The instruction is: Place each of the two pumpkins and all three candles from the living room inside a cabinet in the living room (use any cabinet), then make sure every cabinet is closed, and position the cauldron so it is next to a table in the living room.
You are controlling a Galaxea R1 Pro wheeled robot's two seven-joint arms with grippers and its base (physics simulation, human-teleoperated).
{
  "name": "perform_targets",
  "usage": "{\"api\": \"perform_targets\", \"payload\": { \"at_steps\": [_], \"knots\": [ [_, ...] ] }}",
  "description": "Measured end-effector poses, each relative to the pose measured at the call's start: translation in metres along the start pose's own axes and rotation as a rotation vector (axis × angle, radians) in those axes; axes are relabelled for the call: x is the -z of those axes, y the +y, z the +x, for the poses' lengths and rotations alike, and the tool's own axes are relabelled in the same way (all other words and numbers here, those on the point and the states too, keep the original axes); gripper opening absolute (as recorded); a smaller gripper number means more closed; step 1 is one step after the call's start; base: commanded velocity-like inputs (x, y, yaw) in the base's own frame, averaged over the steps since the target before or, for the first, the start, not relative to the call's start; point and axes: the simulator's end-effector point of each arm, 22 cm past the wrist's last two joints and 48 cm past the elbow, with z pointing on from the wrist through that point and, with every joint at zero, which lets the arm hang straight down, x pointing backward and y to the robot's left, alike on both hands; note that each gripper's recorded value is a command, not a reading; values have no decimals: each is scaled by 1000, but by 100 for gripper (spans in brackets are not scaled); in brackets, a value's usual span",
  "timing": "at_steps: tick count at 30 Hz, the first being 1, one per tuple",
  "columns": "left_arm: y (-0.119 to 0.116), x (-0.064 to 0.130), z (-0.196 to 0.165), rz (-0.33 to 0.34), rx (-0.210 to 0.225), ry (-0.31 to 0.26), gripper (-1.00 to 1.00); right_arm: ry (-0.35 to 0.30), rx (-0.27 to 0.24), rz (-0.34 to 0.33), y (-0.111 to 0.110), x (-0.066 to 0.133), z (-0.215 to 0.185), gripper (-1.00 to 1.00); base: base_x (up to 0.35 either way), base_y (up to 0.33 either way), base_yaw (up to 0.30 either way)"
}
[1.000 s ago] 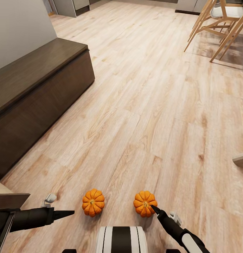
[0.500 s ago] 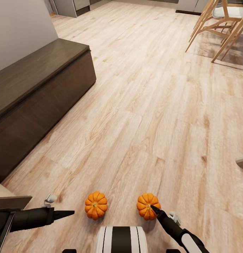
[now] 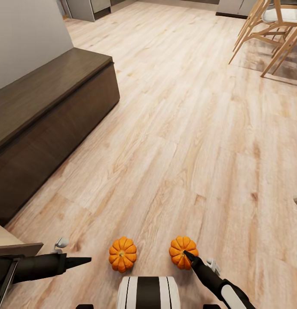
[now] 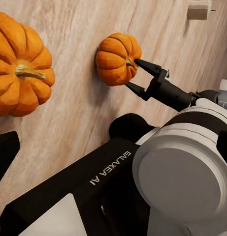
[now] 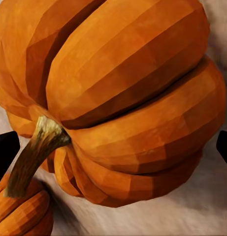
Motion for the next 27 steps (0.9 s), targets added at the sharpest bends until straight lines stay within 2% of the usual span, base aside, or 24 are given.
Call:
{"api": "perform_targets", "payload": {
  "at_steps": [10,15,22,23,27],
  "knots": [
    [0,0,0,0,0,0,100,-5,1,2,0,0,-1,100,15,25,0],
    [0,0,0,0,0,0,100,-11,-9,42,-8,0,-3,100,36,0,0],
    [0,0,0,0,0,0,100,-12,-15,45,-9,0,-3,100,3,0,0],
    [0,0,0,0,0,0,100,-12,-15,45,-9,0,-3,-100,0,0,0],
    [0,0,0,0,0,0,100,-11,-14,45,-9,0,-2,-100,0,0,0]
  ]
}}
